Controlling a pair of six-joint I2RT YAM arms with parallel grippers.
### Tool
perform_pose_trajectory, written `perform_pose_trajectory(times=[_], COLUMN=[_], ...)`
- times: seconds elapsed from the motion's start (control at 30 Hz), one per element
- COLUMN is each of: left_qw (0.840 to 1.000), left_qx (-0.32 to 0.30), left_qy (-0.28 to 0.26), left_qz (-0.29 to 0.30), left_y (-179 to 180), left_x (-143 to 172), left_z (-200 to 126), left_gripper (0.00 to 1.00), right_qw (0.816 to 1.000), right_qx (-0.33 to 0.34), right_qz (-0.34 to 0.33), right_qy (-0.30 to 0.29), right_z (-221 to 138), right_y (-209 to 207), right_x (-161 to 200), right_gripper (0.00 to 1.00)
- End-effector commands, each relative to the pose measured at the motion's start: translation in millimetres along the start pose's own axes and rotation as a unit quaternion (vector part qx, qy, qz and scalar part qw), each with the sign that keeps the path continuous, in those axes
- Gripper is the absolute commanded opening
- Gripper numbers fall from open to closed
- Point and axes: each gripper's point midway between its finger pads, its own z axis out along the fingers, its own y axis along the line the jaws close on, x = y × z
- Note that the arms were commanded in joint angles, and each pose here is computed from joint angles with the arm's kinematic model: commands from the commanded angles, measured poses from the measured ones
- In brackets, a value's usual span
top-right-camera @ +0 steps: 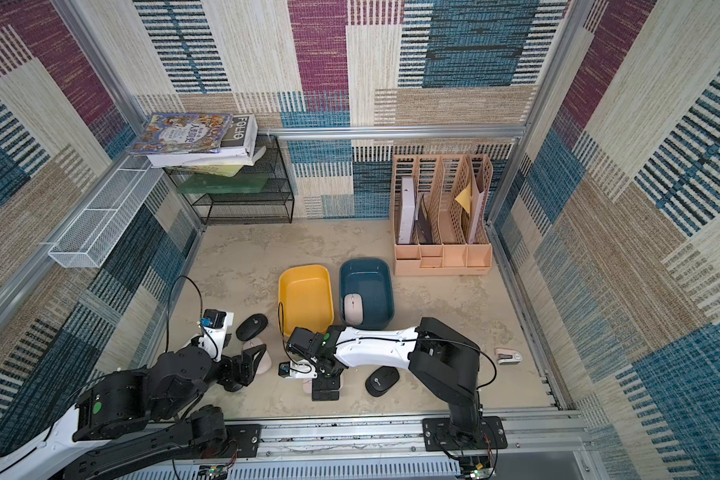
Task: Place the mice by color into the storage box
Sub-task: Pick up the mouse from the center of the board.
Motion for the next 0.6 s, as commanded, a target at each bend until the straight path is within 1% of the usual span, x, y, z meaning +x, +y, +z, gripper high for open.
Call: perform_pose_trajectory(times=[0.0, 0.17, 0.27, 0.43, 0.57], left_qw=[1.0, 1.0, 1.0, 1.0, 0.999], left_qx=[-0.013, -0.015, -0.012, -0.014, -0.017], left_qy=[0.001, 0.013, 0.011, 0.007, 0.008], left_qz=[-0.001, 0.011, 0.015, 0.023, 0.026], left_y=[6.2, 2.4, -0.5, -0.5, 0.9], left_x=[1.4, 3.8, 1.9, -0.2, 1.2], left_z=[-1.6, 3.2, 4.9, 5.1, 5.8], left_gripper=[0.99, 0.99, 0.99, 0.99, 0.99], right_qw=[1.0, 1.0, 1.0, 0.999, 0.999], right_qx=[-0.007, -0.017, -0.018, -0.017, -0.009], right_qz=[-0.008, 0.002, 0.011, 0.028, 0.045], right_qy=[-0.006, -0.008, 0.0, 0.003, -0.005], right_z=[3.8, 10.4, 15.2, 16.2, 11.8], right_y=[2.3, 3.5, 4.9, 5.6, 1.5], right_x=[-3.7, -7.4, -3.3, 0.3, -2.7], right_gripper=[0.99, 0.93, 0.89, 0.8, 0.67])
